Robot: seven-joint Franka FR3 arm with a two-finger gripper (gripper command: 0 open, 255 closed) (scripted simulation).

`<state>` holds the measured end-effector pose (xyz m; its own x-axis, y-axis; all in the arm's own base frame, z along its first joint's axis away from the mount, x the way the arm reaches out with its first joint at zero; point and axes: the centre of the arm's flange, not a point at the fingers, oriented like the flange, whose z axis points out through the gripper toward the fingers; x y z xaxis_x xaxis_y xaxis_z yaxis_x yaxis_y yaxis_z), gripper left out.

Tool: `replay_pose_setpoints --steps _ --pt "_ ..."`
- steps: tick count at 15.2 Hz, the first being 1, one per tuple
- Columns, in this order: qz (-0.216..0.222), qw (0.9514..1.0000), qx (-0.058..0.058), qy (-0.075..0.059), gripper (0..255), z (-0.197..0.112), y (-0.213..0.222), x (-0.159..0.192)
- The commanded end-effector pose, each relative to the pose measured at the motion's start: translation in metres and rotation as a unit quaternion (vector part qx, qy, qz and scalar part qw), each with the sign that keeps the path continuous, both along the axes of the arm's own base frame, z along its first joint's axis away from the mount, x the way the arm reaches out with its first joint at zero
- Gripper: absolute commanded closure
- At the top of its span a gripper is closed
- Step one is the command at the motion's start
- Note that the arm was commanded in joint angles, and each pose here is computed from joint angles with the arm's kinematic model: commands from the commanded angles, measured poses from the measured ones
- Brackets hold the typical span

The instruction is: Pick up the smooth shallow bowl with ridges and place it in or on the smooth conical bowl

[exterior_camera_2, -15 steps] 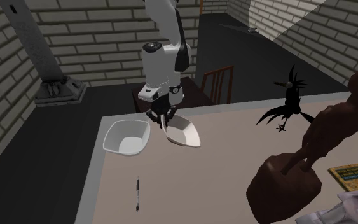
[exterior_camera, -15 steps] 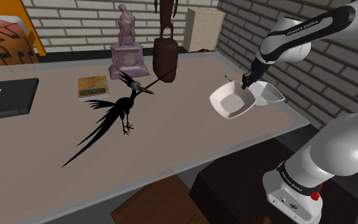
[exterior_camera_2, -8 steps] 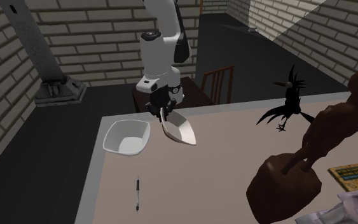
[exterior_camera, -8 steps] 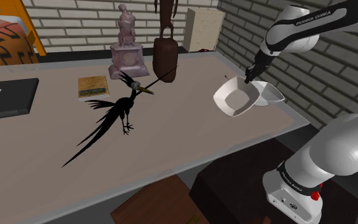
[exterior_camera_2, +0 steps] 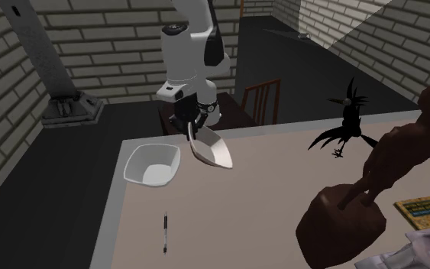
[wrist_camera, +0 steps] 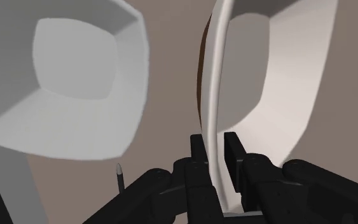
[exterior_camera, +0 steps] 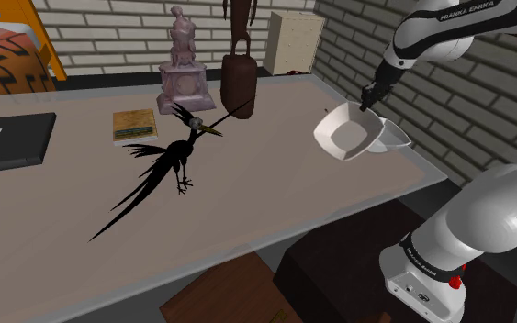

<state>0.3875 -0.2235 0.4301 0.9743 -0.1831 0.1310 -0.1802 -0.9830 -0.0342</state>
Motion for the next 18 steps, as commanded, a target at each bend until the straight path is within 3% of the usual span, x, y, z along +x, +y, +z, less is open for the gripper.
replay_pose_setpoints --steps 1,18 --pt "0.000 1.0000 0.000 0.000 255 0.005 -0.023 -0.008" --pt "0.000 1.0000 0.000 0.000 255 0.027 -0.239 -0.061"
